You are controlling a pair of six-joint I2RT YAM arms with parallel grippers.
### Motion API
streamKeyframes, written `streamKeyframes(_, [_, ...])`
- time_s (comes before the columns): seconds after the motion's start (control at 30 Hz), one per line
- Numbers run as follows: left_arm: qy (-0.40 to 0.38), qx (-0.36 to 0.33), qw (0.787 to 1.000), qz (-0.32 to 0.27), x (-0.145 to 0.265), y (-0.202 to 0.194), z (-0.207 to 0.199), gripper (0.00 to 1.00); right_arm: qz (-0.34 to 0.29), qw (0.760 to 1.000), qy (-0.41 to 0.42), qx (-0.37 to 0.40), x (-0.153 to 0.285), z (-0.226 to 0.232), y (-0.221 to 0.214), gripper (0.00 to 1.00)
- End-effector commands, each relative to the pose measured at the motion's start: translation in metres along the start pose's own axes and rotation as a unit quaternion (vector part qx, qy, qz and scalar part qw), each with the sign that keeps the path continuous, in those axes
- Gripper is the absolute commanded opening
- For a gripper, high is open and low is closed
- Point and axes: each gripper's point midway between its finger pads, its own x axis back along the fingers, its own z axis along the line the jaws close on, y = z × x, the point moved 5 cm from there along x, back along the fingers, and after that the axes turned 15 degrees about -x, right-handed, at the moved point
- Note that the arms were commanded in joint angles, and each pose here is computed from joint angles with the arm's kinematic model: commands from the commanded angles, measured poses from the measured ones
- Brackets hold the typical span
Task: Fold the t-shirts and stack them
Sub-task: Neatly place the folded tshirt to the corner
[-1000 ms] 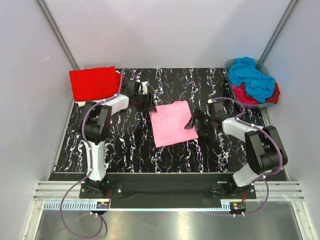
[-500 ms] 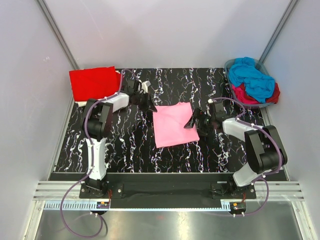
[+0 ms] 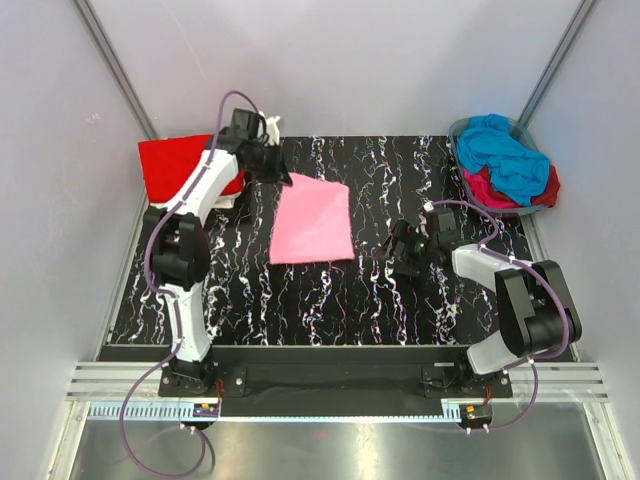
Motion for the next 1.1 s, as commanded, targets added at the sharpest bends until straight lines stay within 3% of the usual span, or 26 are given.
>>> streamKeyframes(0.0, [0.083,-0.041,0.996,-0.012,0.054,0.021,0.012,0.00,-0.008,1.000,0.027,0.007,0.001,0.012,0.009,1.00])
streamKeyframes(0.13, [0.134,-0.057,0.989,0.002,0.077,0.027,0.024,0.00,-0.006,0.999,0.031,0.006,0.001,0.011,0.009,0.99])
streamKeyframes(0.33, [0.187,-0.046,0.980,-0.055,0.124,0.047,0.043,0.00,0.000,1.000,0.031,-0.001,-0.002,0.008,0.010,1.00])
streamKeyframes(0.63, [0.235,-0.103,0.950,-0.176,0.202,0.081,0.012,0.00,0.005,0.999,0.048,-0.004,-0.003,0.008,0.014,1.00])
streamKeyframes(0.8, [0.260,-0.119,0.933,-0.217,0.227,0.100,0.008,0.00,0.007,0.999,0.053,-0.007,-0.002,0.007,0.014,1.00])
streamKeyframes(1.07, [0.265,-0.119,0.926,-0.241,0.238,0.115,0.008,0.00,0.014,0.998,0.055,-0.012,-0.003,0.006,0.014,1.00])
